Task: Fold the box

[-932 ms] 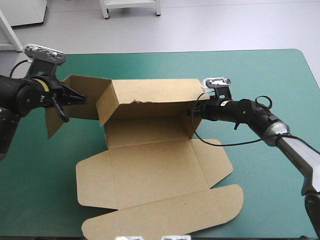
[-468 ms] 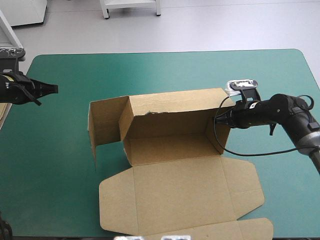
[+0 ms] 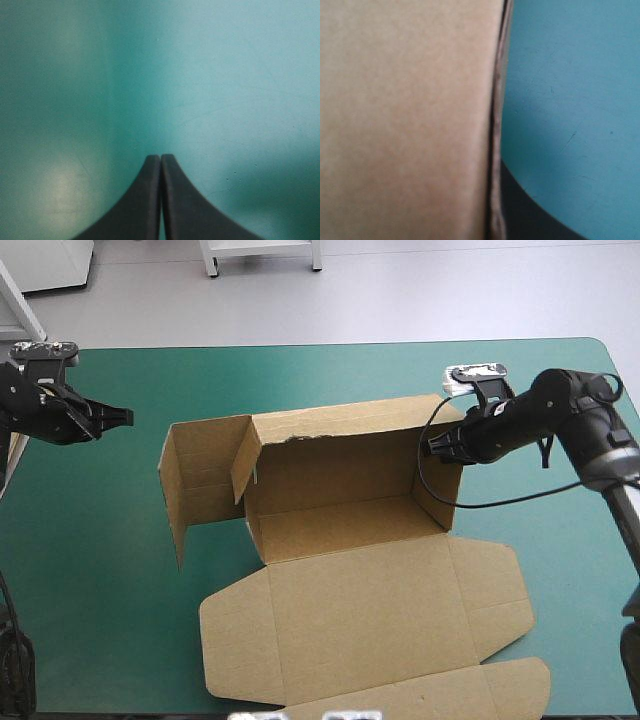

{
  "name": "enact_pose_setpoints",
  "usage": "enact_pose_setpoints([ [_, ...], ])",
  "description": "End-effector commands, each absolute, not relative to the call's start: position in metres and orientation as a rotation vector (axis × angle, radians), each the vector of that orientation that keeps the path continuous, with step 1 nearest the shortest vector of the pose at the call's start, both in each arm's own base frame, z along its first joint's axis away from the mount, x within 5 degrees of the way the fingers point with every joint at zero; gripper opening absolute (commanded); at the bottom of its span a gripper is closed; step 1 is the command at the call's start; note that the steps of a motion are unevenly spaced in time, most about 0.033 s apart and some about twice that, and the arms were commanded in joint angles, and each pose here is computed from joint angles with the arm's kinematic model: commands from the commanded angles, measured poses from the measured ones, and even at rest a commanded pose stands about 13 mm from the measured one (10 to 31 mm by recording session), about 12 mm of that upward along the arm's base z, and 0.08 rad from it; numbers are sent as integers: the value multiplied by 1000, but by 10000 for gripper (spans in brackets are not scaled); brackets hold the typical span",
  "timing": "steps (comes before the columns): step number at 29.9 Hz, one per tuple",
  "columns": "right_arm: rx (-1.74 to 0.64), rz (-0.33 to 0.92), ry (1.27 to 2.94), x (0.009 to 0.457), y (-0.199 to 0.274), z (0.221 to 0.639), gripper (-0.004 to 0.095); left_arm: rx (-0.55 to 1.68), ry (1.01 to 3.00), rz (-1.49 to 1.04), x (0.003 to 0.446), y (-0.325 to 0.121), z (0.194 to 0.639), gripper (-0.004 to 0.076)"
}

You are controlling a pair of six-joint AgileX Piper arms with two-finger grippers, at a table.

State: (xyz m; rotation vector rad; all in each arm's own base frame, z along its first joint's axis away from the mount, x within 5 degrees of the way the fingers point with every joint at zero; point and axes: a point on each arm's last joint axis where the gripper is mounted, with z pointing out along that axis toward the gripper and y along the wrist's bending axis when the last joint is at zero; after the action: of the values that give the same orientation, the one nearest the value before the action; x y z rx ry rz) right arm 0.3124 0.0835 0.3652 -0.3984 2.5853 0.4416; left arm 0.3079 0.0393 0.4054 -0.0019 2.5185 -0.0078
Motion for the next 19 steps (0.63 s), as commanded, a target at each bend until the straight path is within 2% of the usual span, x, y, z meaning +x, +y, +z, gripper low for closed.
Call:
enact_pose_setpoints([
  [1, -370, 480, 2546, 327, 86, 373, 1, -3, 2410, -10, 302, 37, 427, -8],
  [7, -370, 494, 2608, 357, 92, 340, 1, -3, 2406, -9, 303, 37, 426, -8],
  [14, -367, 455, 2421, 381, 94, 336, 7, -24, 2406, -26, 303, 41, 426, -8],
  [17, -369, 441, 2365, 385, 94, 339, 79, -14, 2402, -39, 303, 40, 426, -8],
  [19, -373, 460, 2354, 385, 96, 339, 183, -11, 2402, -38, 303, 40, 426, -8],
])
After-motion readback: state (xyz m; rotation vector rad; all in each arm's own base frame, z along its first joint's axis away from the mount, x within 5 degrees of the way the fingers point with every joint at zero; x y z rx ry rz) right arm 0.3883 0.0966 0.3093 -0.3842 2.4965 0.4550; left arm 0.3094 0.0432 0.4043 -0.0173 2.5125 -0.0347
